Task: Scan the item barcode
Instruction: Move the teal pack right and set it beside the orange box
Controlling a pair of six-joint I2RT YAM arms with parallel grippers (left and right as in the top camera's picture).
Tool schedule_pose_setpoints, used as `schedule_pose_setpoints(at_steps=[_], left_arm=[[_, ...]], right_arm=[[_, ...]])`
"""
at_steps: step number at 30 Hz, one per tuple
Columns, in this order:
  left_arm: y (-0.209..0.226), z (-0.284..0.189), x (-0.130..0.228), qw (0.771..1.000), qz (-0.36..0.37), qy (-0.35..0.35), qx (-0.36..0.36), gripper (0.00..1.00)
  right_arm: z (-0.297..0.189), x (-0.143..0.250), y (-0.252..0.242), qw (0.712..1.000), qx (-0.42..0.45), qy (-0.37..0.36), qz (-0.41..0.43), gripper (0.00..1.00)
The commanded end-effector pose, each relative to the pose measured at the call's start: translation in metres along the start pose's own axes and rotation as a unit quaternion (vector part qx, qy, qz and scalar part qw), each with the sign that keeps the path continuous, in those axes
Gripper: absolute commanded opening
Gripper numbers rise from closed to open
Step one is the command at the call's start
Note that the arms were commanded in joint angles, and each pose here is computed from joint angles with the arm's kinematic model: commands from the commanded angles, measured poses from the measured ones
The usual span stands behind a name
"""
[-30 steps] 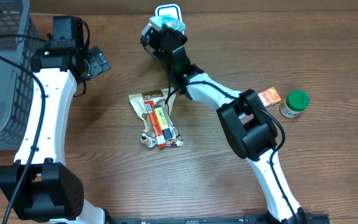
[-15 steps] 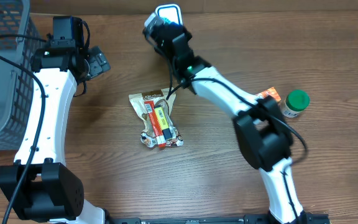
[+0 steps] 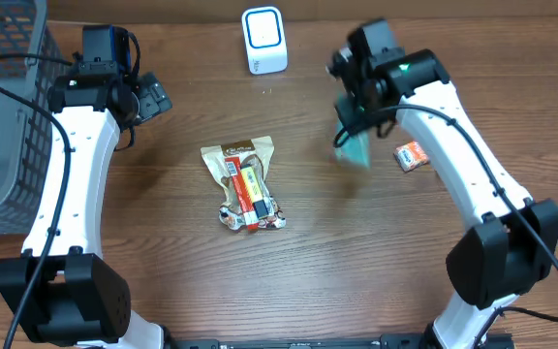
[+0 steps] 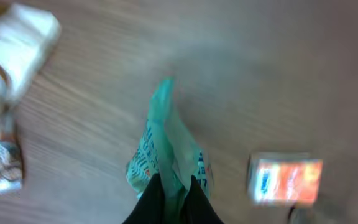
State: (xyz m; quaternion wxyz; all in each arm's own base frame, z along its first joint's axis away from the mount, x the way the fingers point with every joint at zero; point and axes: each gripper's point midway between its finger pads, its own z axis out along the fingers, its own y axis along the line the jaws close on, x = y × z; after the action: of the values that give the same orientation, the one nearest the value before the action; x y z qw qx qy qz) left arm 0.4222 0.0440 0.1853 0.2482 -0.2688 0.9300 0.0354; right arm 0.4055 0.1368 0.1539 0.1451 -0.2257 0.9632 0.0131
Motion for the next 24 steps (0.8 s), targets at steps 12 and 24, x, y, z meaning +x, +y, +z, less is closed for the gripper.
schedule_pose_setpoints(at_steps=[12, 24], left_arm=[[0.001, -0.005, -0.004, 1.0, 0.008, -0.007, 0.001, 1.0], [0.001, -0.005, -0.004, 1.0, 0.007, -0.007, 0.001, 1.0]], right_arm=[[0.056, 0.061, -0.064, 0.993, -0.006, 0.071, 0.092, 0.33], [0.055, 0.03, -0.025, 0.977, -0.098, 0.023, 0.187, 1.0]])
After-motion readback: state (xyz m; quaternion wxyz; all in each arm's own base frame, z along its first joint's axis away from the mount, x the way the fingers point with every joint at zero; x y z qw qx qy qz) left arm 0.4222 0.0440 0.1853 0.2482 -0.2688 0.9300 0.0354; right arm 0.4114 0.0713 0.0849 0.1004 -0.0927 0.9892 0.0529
